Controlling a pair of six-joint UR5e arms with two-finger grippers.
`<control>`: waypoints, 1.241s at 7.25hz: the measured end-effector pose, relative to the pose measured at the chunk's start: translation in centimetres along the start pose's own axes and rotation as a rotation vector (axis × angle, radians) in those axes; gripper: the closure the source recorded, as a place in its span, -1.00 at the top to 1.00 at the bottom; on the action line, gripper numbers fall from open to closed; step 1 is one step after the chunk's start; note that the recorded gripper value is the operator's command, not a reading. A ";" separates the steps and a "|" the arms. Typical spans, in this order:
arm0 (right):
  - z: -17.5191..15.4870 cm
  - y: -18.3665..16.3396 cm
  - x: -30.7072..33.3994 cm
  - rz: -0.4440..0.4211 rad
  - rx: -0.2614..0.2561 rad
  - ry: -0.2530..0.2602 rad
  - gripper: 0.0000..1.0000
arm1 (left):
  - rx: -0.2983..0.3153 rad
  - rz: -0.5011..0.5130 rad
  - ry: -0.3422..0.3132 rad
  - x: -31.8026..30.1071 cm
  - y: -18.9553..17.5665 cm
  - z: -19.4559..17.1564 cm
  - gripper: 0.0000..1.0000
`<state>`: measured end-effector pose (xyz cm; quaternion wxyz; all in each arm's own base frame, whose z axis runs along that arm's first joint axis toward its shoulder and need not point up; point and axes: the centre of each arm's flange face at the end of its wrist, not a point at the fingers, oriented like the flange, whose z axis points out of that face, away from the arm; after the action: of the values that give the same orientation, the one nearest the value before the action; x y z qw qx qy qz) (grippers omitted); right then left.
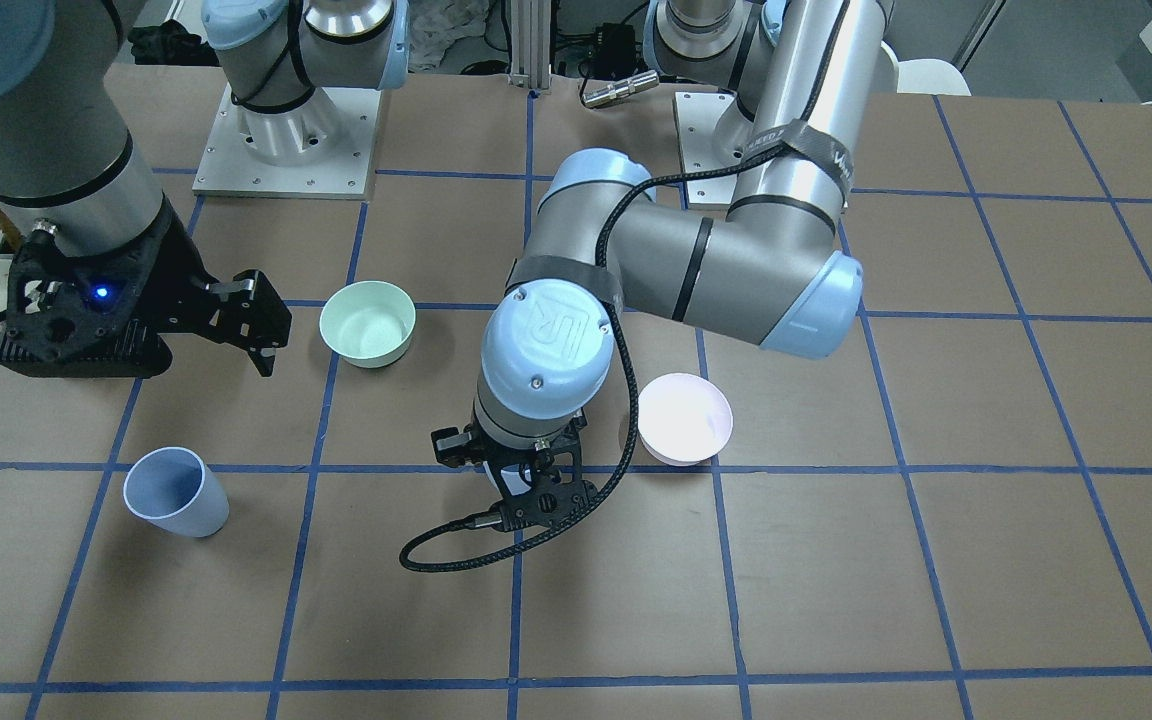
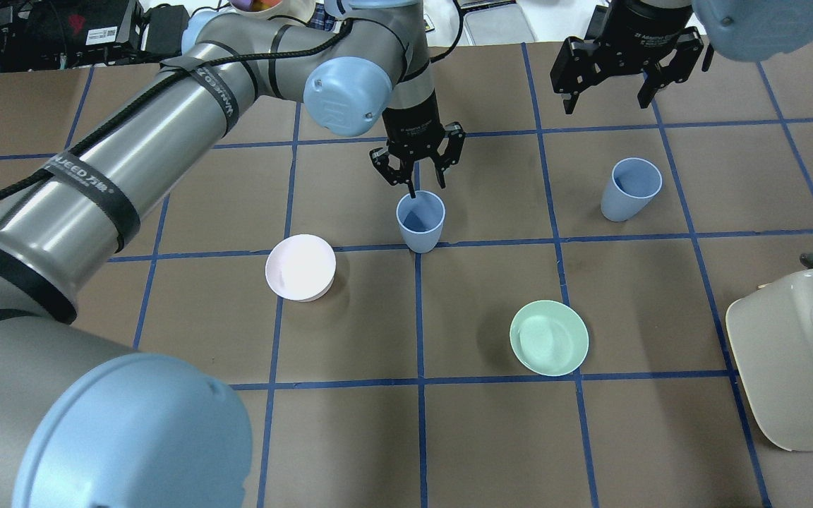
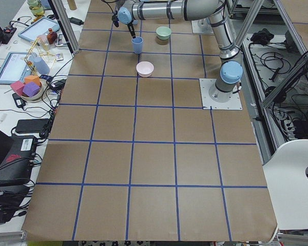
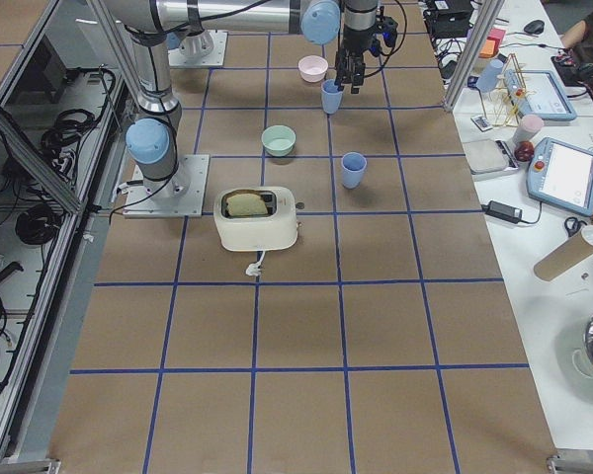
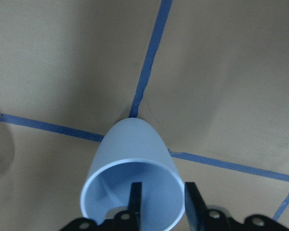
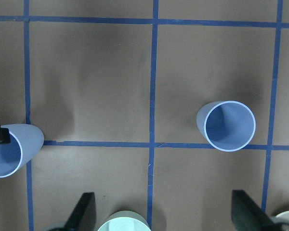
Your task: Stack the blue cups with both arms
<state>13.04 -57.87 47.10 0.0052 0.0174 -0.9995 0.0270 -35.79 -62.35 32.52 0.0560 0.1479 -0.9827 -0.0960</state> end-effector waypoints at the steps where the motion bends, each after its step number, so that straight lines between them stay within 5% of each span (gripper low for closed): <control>1: 0.1 -0.1 0.2 0.002 -0.002 0.000 1.00 | 0.004 -0.019 0.014 -2.4 -0.8 -4.0 1.00; 4: 3.9 -2.5 4.8 0.048 -0.055 -0.002 1.00 | 0.062 0.078 0.037 -12.8 -2.3 -15.9 0.85; 6: 9.5 -5.4 11.0 0.066 -0.096 -0.005 1.00 | 0.162 0.202 -0.017 -16.6 0.5 -21.7 1.00; 9: 15.6 -7.0 15.6 0.100 -0.156 -0.023 1.00 | 0.220 0.226 -0.090 -18.8 2.7 -23.7 1.00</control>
<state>-2.46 -66.20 32.08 -0.0061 -0.0326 -0.9982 -0.0509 -15.36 -58.22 54.65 0.0059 0.0373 -0.9992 0.0125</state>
